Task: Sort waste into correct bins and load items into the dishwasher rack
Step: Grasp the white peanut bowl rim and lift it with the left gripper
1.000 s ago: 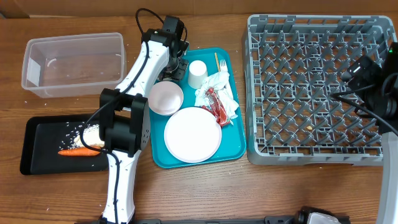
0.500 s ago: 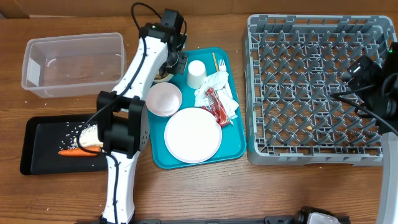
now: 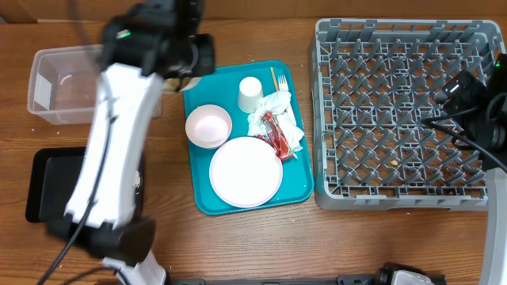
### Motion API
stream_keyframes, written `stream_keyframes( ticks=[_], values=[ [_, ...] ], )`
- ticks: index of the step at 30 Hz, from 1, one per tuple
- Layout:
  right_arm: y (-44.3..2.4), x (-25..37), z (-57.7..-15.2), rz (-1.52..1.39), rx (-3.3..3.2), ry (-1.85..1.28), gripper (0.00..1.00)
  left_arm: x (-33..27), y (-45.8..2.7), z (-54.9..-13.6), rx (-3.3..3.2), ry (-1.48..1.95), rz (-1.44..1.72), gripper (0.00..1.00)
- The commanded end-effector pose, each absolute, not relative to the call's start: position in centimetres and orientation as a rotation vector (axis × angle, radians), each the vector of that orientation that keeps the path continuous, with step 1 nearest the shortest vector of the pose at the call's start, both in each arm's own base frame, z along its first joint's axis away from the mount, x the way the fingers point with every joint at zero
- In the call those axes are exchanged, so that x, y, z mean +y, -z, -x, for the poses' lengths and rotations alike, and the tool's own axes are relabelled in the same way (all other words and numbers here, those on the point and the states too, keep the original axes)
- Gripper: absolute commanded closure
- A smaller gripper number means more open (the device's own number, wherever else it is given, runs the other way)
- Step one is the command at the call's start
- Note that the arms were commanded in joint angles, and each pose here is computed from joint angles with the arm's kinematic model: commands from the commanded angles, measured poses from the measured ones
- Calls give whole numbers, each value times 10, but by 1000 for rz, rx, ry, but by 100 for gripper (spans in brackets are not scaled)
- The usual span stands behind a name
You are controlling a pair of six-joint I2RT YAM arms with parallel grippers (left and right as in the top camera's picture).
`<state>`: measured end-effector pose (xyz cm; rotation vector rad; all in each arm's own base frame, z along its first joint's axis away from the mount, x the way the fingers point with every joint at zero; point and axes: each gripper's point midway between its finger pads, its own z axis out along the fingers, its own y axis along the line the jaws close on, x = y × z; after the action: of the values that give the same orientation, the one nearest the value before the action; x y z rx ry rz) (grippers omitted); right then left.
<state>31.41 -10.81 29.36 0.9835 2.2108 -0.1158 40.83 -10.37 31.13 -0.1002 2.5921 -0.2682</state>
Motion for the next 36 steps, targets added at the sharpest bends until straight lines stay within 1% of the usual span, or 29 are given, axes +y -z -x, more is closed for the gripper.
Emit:
stream_keyframes(
  ticks=[1,6,10,13,18,28,32,36],
  values=[
    [-299,-109,-314,-982,2192,109,0,-62,-324,-392,2584,269,350,96],
    [-299,-109,-314,-982,2192,109,0,-7,-314,-355,2673,215,603,95],
    [-299,-109,-314,-982,2192,109,0,19,-304,-340,2694,240,735,95],
    [-299,-109,-314,-982,2192,109,0,30,-295,-332,2692,288,751,95],
    [-299,-109,-314,-982,2192,109,0,33,-275,-323,2643,505,738,95],
    [-299,-109,-314,-982,2192,109,0,71,-174,-316,2463,915,926,96],
    [-299,-109,-314,-982,2192,109,0,84,-147,-311,2331,1085,956,95],
    [-299,-109,-314,-982,2192,109,0,111,-129,-308,2245,1081,1005,94]
  ],
)
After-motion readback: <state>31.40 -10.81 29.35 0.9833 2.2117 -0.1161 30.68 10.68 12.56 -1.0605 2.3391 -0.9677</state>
